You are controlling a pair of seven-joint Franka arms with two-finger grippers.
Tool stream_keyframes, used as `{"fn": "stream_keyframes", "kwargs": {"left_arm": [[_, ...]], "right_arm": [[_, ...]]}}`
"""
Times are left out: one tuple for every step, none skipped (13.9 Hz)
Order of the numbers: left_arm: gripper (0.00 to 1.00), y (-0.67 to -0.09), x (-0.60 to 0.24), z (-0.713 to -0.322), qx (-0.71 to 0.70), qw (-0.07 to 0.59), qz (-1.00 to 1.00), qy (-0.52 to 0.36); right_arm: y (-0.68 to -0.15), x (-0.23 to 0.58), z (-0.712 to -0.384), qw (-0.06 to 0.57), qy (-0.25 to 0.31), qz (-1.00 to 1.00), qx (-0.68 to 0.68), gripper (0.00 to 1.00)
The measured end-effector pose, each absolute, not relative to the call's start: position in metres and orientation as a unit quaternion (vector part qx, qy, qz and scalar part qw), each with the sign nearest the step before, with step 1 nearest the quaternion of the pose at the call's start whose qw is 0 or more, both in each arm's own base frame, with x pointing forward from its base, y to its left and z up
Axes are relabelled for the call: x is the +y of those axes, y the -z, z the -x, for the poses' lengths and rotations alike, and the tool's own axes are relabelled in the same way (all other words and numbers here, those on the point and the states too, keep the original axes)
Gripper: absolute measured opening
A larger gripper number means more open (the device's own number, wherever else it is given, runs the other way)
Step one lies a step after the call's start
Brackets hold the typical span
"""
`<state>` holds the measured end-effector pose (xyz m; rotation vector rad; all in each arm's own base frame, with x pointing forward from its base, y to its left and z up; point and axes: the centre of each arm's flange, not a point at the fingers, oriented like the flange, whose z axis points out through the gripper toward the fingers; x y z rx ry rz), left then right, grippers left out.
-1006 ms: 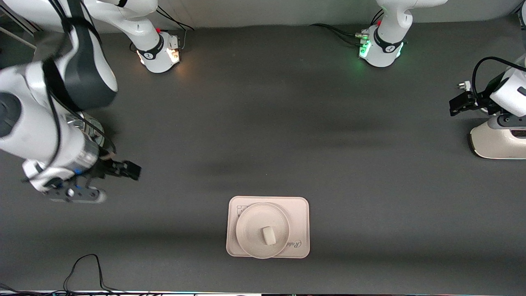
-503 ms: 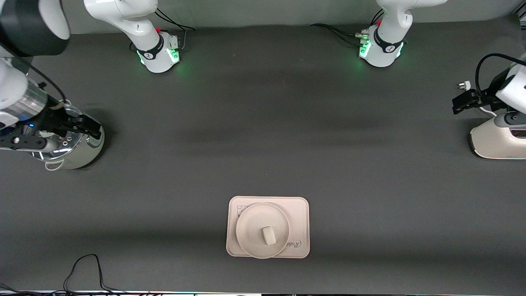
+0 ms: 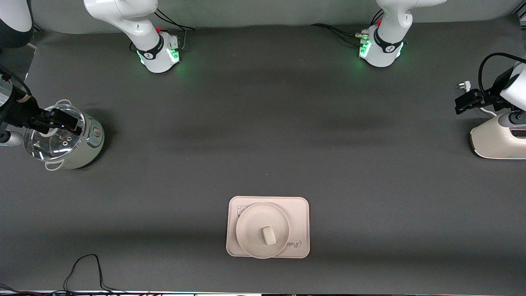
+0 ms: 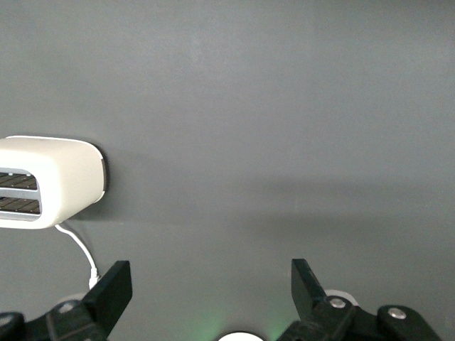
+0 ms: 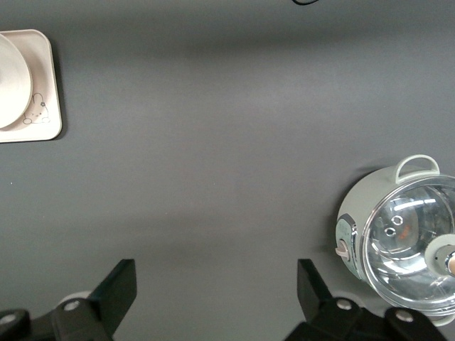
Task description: Place bun in plate and plate on tray
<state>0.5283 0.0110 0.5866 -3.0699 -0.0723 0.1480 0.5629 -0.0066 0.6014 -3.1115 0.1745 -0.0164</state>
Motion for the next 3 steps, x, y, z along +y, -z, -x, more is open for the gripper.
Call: {"fn": "stream_keyframes", "kwargs": {"left_arm": [[1.00, -0.5869, 0.0112, -0.5281, -0.024, 0.034, 0.998, -0.049], [1.00, -0.5876, 0.0113, -0.5281, -0.024, 0.034, 0.998, -0.048], [1.00, -0.5885, 0.0115, -0.5282, -0.024, 0.034, 0.998, -0.047]], "right_arm": [[-0.6016, -0.0078, -0.5627, 0.013, 0.005, 0.998, 0.058, 1.00], [-0.6015, -0.0082, -0.5627, 0.013, 0.005, 0.998, 0.059, 1.00], [-0.6009, -0.0083, -0.5626, 0.013, 0.005, 0.998, 0.060, 1.00]]}}
